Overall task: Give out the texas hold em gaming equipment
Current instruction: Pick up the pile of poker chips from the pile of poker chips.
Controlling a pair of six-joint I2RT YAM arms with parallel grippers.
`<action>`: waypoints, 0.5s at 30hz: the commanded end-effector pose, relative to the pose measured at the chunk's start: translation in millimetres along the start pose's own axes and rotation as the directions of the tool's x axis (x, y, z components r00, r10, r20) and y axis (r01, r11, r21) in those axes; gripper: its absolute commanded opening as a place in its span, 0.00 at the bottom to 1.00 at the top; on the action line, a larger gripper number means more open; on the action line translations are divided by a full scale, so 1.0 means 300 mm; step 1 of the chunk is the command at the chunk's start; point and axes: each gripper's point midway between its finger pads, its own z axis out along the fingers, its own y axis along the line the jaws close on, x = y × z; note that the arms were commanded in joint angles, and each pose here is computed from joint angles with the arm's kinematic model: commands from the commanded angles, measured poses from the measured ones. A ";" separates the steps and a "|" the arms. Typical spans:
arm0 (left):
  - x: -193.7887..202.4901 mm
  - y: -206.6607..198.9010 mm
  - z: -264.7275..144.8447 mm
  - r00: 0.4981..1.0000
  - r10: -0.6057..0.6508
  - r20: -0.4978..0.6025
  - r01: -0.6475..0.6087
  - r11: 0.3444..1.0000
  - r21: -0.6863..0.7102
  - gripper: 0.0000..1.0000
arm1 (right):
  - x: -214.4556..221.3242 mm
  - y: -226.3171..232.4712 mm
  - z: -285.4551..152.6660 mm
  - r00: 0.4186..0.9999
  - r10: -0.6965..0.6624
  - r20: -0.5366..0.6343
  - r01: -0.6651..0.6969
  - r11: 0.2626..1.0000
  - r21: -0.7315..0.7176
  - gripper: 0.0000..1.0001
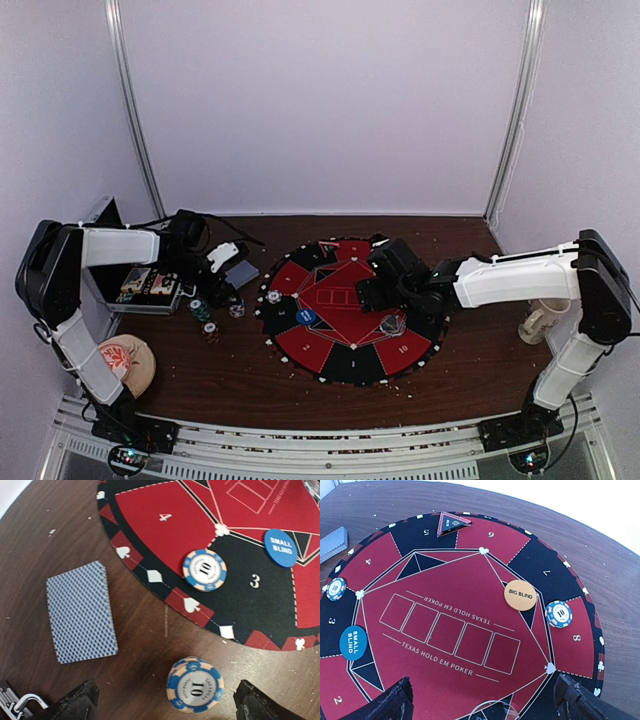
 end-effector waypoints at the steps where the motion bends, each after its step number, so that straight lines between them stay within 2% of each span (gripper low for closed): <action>1: -0.024 -0.025 -0.009 0.999 0.033 0.026 -0.034 0.998 0.059 0.98 | 0.004 -0.003 0.009 1.000 -0.022 0.009 0.022 0.999 0.027 1.00; 6: 0.002 -0.021 0.014 1.000 0.031 -0.005 -0.031 0.998 0.054 0.97 | 0.008 -0.001 0.012 1.000 -0.027 0.006 0.027 0.999 0.033 1.00; 15: 0.013 -0.016 0.039 1.000 0.019 -0.019 -0.018 0.998 0.059 0.86 | 0.005 -0.006 0.009 1.000 -0.023 0.009 0.023 0.999 0.036 1.00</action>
